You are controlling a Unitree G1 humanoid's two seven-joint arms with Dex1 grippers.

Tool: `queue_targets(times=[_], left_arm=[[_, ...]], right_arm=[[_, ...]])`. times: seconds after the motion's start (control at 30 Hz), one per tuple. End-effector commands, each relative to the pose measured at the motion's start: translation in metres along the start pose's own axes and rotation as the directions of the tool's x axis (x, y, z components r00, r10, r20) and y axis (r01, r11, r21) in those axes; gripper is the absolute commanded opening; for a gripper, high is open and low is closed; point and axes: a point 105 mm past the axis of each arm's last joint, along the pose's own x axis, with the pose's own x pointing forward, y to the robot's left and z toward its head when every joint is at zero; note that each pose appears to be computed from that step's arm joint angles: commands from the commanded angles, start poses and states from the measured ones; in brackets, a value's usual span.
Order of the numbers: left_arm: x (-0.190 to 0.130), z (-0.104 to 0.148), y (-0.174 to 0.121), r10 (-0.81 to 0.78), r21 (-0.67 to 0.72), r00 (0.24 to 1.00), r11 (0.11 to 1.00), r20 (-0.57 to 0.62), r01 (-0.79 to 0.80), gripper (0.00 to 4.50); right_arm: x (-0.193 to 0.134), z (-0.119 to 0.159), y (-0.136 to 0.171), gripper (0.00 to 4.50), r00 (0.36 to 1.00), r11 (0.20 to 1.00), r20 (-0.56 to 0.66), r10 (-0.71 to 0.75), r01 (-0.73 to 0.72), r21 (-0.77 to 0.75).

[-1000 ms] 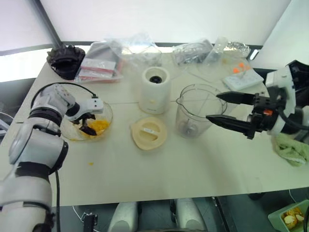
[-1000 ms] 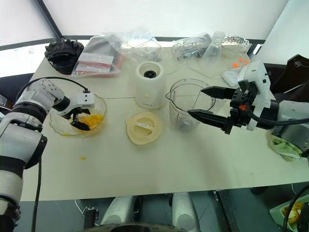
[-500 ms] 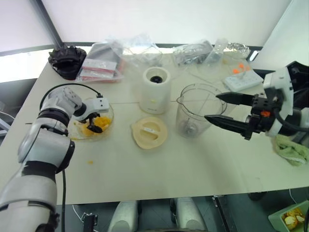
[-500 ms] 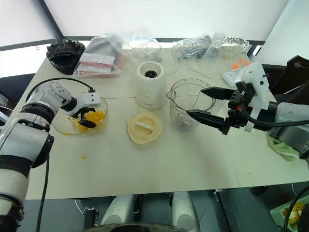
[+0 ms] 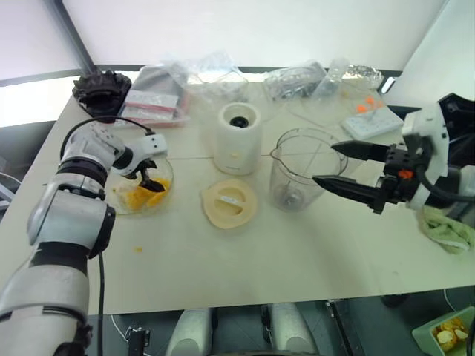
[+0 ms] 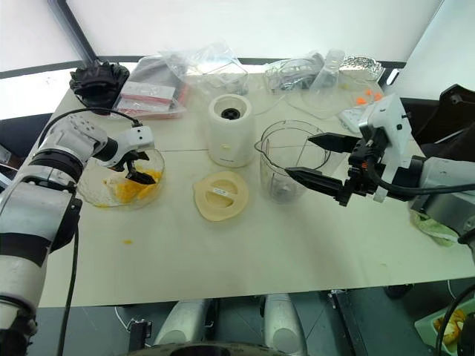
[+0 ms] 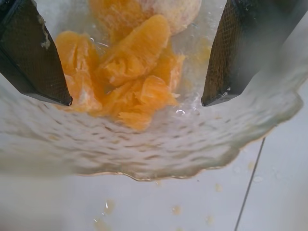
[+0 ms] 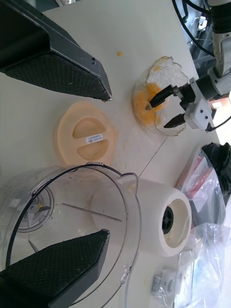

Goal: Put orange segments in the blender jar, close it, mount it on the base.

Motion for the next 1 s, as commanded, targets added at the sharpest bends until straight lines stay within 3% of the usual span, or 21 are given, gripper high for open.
queue_targets(times=[0.03, 0.27, 0.73, 1.0], left_arm=[[-0.01, 0.005, 0.01, 0.057, 0.004, 0.998, 0.998, 0.012, -0.057, 4.5], [0.0, 0.001, 0.014, 0.137, 0.064, 0.99, 0.989, -0.015, -0.136, 4.5], [0.026, -0.017, -0.009, 0.037, 0.11, 0.996, 0.994, -0.081, -0.028, 4.5], [0.026, -0.026, -0.017, -0.028, 0.107, 0.991, 0.993, -0.128, 0.042, 4.5]], right_arm=[[-0.001, 0.011, 0.004, 4.46, 0.999, 0.999, 0.035, 0.005, -0.003, -0.049], [-0.001, 0.012, 0.005, 4.46, 0.999, 0.999, 0.037, 0.003, -0.001, -0.049], [-0.004, 0.01, 0.005, 4.46, 0.999, 0.999, 0.034, -0.007, 0.008, -0.04], [-0.005, 0.007, 0.004, 4.46, 0.999, 0.999, 0.032, -0.017, 0.018, -0.038]])
